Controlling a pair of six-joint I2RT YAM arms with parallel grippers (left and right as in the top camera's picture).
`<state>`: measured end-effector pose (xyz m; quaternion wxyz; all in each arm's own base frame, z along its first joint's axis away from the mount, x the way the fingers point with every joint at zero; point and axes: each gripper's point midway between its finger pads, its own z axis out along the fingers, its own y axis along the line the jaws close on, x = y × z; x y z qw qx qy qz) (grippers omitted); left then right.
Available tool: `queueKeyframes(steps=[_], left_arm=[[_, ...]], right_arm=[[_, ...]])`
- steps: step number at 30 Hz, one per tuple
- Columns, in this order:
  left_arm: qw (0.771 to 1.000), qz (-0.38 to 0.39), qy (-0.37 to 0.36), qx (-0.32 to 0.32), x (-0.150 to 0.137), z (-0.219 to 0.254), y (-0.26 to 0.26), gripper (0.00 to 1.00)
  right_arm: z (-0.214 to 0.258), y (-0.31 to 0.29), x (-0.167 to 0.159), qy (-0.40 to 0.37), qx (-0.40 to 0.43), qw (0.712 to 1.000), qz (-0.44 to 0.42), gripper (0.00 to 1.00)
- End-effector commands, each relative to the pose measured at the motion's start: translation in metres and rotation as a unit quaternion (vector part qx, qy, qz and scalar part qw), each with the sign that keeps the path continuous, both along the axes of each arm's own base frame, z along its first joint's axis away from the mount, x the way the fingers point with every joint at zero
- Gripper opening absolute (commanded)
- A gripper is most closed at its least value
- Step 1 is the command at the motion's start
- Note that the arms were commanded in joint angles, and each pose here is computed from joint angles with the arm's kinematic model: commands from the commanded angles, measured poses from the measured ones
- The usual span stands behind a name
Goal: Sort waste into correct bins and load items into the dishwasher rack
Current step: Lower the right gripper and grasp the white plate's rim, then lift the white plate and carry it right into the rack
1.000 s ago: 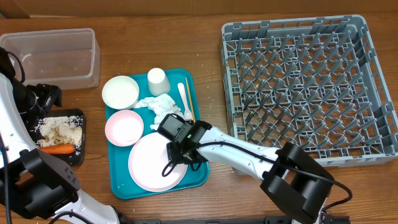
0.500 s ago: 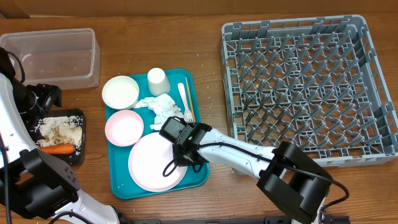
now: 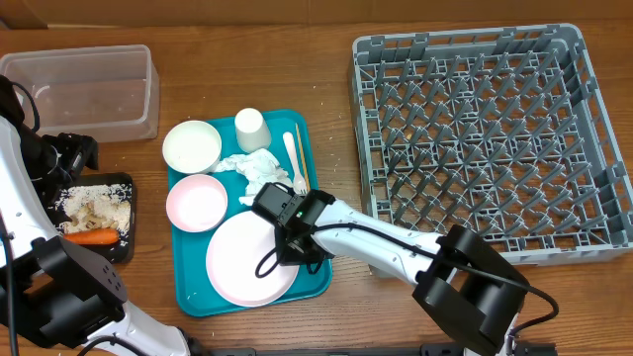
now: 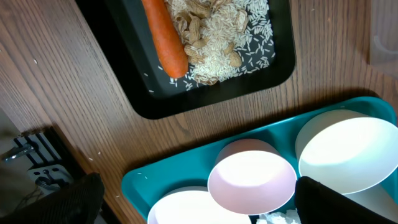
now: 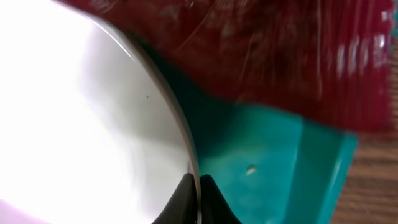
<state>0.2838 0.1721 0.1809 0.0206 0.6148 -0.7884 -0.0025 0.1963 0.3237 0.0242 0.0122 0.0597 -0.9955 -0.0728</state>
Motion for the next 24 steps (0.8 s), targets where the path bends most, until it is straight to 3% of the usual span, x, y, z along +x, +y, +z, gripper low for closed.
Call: queueKeyframes(steps=[1, 11, 19, 24], left_arm=[[1.000, -0.002, -0.006, 0.010, -0.002, 0.006, 0.000, 1.00], [1.000, -0.002, -0.007, 0.009, -0.002, 0.006, 0.000, 1.00], [1.000, -0.002, -0.007, 0.009, -0.002, 0.006, 0.000, 1.00], [1.000, -0.002, -0.007, 0.009, -0.002, 0.006, 0.000, 1.00]], right_arm=[[0.042, 0.011, 0.005, -0.024, 0.030, 0.999, 0.010, 0.04], [0.124, -0.005, -0.002, -0.052, 0.048, 0.996, 0.055, 0.04], [0.202, -0.108, 0.060, -0.216, -0.069, 0.973, -0.042, 0.04], [0.238, -0.198, 0.100, -0.283, -0.156, 0.934, -0.150, 0.04]])
